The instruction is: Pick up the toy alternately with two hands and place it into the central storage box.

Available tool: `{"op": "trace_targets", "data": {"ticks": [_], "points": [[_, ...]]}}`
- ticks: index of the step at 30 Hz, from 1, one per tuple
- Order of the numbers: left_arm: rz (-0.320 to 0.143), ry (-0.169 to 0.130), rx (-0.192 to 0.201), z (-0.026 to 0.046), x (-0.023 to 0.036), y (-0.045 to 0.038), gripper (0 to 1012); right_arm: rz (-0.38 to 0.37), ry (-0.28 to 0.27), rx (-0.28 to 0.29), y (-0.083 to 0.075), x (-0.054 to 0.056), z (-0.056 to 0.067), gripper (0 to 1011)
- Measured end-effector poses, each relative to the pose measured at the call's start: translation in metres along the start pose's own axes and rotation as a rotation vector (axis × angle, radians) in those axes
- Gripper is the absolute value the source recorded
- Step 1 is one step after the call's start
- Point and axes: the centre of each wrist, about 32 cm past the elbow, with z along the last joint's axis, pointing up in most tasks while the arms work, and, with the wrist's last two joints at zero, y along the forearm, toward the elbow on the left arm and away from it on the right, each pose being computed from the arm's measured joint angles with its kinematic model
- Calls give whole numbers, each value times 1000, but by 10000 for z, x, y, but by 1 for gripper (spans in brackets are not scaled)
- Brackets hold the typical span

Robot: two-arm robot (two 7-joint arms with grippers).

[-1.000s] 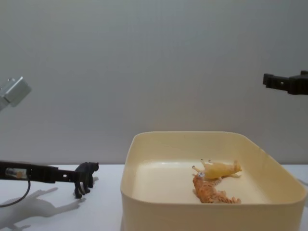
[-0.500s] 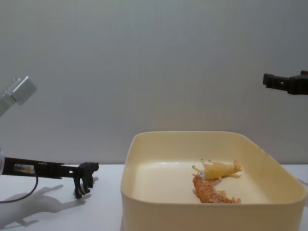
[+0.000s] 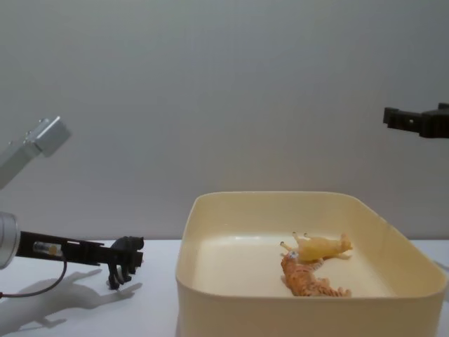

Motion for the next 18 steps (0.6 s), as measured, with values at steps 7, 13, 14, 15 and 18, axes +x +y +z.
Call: {"op": "trace_targets", "data": {"ticks": [7,13,14,15,18], "points": [[18,-5,14,25,-16,-39,918,0,0,0,0,0,0,1001],[24,-7,19,34,-23,-54,781,0,0,0,0,0,0,1001],[26,-8,20,37,-24,-57,730,0,0,0,0,0,0,1001],[26,-8,21,38,-25,-59,705,0,0,0,0,0,0,1001],[28,-9,22,41,-26,-63,606,0,0,0,0,0,0,1001]]}}
